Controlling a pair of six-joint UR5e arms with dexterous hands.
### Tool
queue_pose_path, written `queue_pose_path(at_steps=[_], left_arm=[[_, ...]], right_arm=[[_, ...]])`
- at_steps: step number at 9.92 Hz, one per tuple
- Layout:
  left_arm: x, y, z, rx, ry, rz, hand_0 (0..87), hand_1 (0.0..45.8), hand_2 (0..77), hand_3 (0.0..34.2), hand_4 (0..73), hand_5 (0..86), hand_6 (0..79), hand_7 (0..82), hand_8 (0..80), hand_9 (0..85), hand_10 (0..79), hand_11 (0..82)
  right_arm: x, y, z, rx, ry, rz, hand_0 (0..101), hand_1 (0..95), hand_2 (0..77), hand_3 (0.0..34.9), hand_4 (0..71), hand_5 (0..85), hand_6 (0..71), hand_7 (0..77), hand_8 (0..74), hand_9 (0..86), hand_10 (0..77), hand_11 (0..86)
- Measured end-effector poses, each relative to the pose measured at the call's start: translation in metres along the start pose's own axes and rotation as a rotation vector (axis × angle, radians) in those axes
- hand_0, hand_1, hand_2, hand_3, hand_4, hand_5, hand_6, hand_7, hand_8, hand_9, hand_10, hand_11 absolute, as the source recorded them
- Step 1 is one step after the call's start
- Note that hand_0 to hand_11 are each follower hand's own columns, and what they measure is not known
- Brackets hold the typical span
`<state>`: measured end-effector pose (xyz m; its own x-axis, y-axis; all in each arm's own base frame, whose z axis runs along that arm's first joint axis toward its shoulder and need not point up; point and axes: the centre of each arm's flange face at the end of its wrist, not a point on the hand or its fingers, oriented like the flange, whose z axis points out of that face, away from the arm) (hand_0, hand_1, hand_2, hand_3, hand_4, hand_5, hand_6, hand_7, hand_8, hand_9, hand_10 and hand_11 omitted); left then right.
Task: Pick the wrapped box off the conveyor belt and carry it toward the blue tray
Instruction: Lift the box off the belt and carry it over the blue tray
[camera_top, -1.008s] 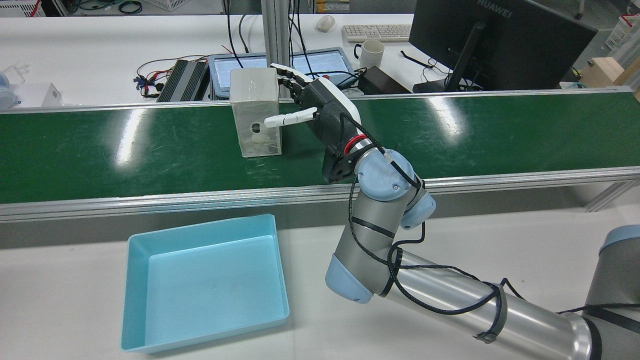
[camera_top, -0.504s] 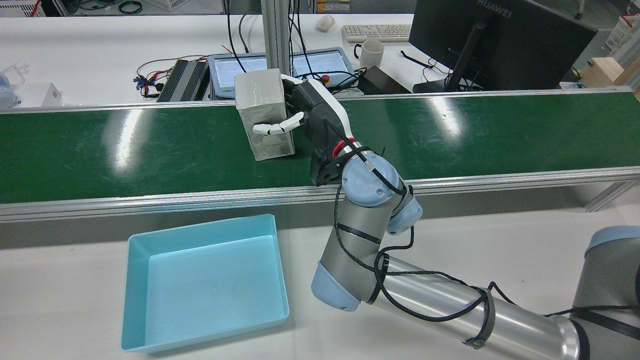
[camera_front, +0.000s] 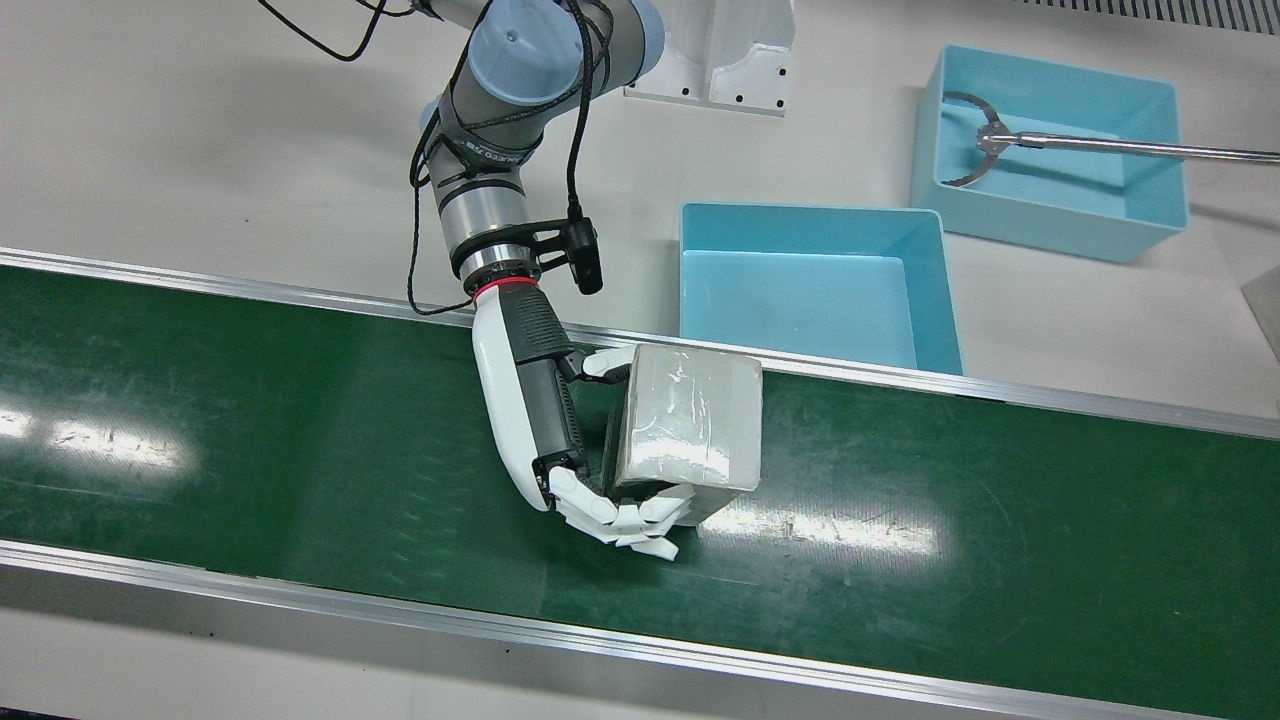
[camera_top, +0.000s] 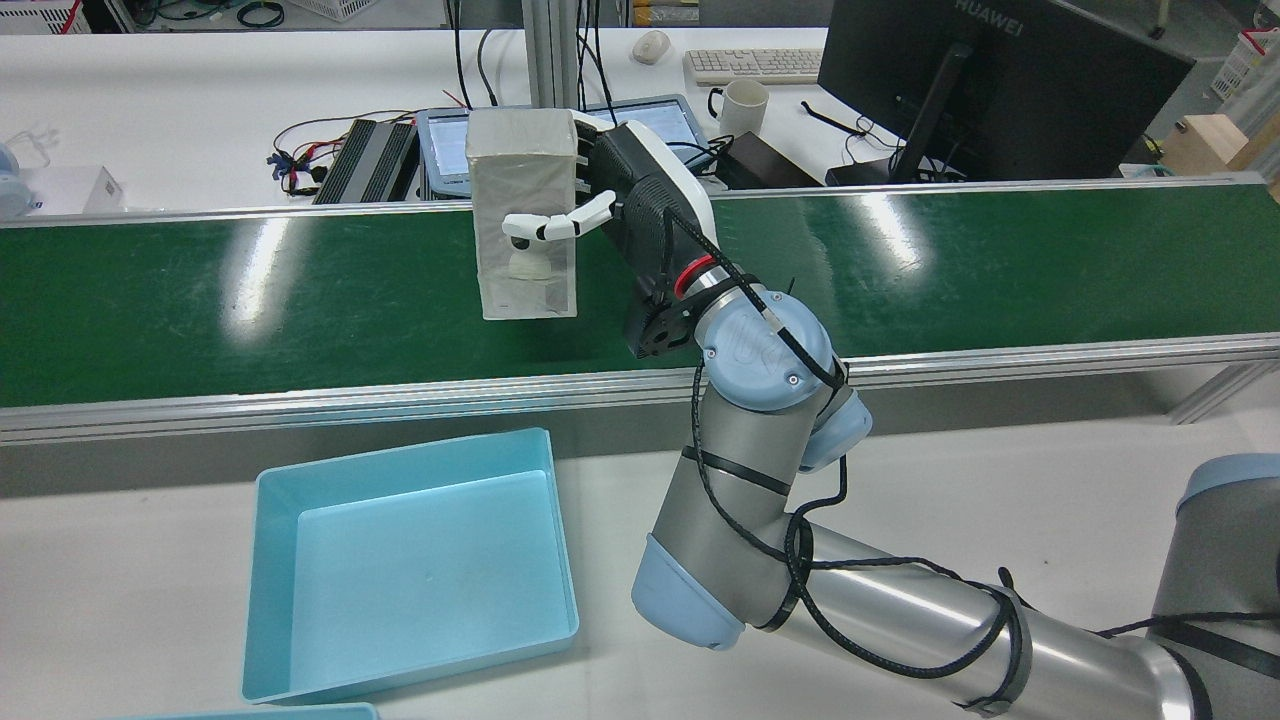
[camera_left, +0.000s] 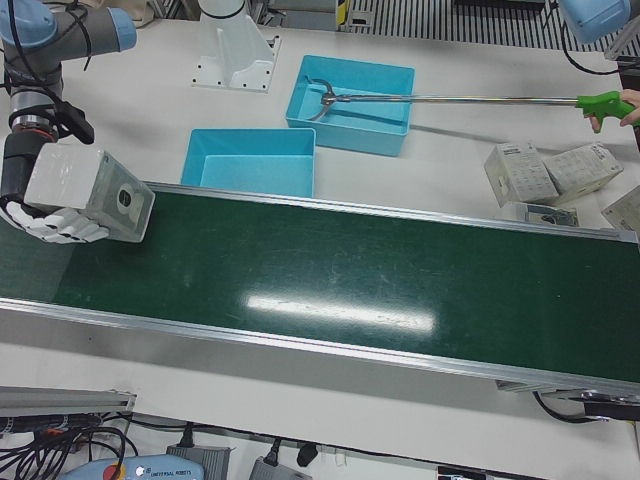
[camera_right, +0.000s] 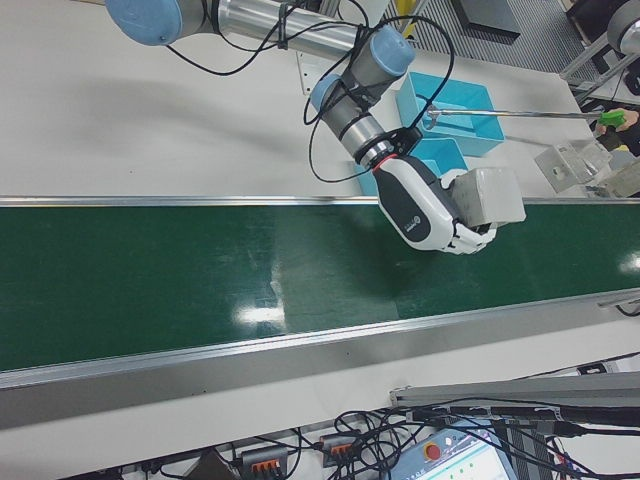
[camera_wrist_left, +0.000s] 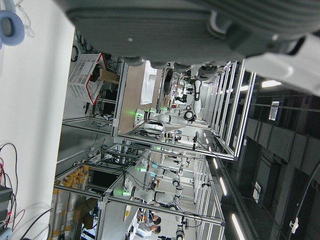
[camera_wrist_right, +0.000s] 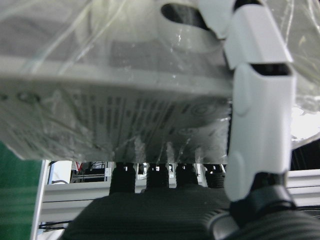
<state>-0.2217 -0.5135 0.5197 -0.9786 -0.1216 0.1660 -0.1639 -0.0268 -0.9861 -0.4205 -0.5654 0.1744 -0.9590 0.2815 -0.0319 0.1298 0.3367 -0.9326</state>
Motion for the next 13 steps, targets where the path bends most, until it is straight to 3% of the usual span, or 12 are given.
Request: queue_pose_path(at_steps=[3, 4, 6, 7, 8, 9, 10, 11, 13], left_arm=[[0.0, 0.0, 0.0, 0.0, 0.0, 0.0, 0.0, 0.0, 1.1, 0.0, 0.0, 1.1, 0.5, 0.5, 0.5, 0.5, 0.5, 0.5], [0.0, 0.0, 0.0, 0.0, 0.0, 0.0, 0.0, 0.0, 0.5, 0.0, 0.0, 1.1, 0.0, 0.5, 0.5, 0.5, 0.0, 0.5], [0.0, 0.0, 0.0, 0.0, 0.0, 0.0, 0.0, 0.0, 0.5, 0.0, 0.0, 1.1, 0.0, 0.5, 0.5, 0.5, 0.0, 0.5], [0.0, 0.0, 0.0, 0.0, 0.0, 0.0, 0.0, 0.0, 0.5, 0.0, 0.0, 1.1, 0.0, 0.5, 0.5, 0.5, 0.0, 0.5], [0.0, 0.0, 0.0, 0.0, 0.0, 0.0, 0.0, 0.0, 1.1, 0.0, 0.0, 1.1, 0.5, 0.5, 0.5, 0.5, 0.5, 0.5], [0.0, 0.0, 0.0, 0.0, 0.0, 0.0, 0.0, 0.0, 0.5, 0.0, 0.0, 1.1, 0.0, 0.5, 0.5, 0.5, 0.5, 0.5], [0.0, 0.0, 0.0, 0.0, 0.0, 0.0, 0.0, 0.0, 0.5, 0.0, 0.0, 1.1, 0.0, 0.5, 0.5, 0.5, 0.5, 0.5], [0.0, 0.0, 0.0, 0.0, 0.0, 0.0, 0.0, 0.0, 0.5, 0.0, 0.0, 1.1, 0.0, 0.5, 0.5, 0.5, 0.5, 0.5], [0.0, 0.0, 0.0, 0.0, 0.0, 0.0, 0.0, 0.0, 0.5, 0.0, 0.0, 1.1, 0.5, 0.5, 0.5, 0.5, 0.5, 0.5]], right_arm=[[0.007, 0.042, -0.042, -0.059, 0.023, 0.011, 49, 15.3, 30.5, 4.0, 29.5, 46.9, 32.7, 48.0, 48.0, 44.2, 54.0, 34.4], [0.022, 0.05, -0.056, -0.068, 0.039, 0.014, 47, 2.2, 38.2, 5.0, 29.5, 50.7, 35.5, 53.5, 53.5, 50.2, 52.9, 50.2], [0.054, 0.06, -0.079, -0.069, 0.072, 0.016, 48, 2.2, 38.7, 10.8, 28.9, 52.9, 35.5, 55.6, 54.0, 52.4, 51.3, 57.3], [0.067, 0.058, -0.088, -0.064, 0.092, 0.014, 48, 2.2, 38.7, 10.6, 27.8, 55.6, 36.0, 58.9, 54.0, 55.6, 49.1, 65.4], [0.08, 0.054, -0.098, -0.055, 0.115, 0.011, 48, 2.2, 38.7, 10.6, 27.8, 55.6, 36.0, 58.9, 54.0, 55.6, 49.1, 65.4], [0.09, 0.051, -0.105, -0.052, 0.139, 0.01, 47, 1.1, 43.1, 1.3, 27.8, 56.7, 33.3, 61.6, 50.2, 60.0, 38.2, 58.9], [0.098, 0.049, -0.11, -0.053, 0.163, 0.012, 47, 1.1, 43.1, 1.3, 27.8, 56.7, 33.3, 61.6, 44.2, 60.5, 28.4, 50.2], [0.103, 0.049, -0.113, -0.057, 0.183, 0.014, 51, 3.8, 38.7, 1.2, 27.8, 56.7, 22.9, 53.5, 30.0, 43.6, 4.4, 34.4], [0.107, 0.052, -0.116, -0.066, 0.204, 0.022, 51, 3.8, 38.7, 1.2, 27.8, 56.7, 22.9, 53.5, 30.0, 43.6, 4.4, 34.4]])
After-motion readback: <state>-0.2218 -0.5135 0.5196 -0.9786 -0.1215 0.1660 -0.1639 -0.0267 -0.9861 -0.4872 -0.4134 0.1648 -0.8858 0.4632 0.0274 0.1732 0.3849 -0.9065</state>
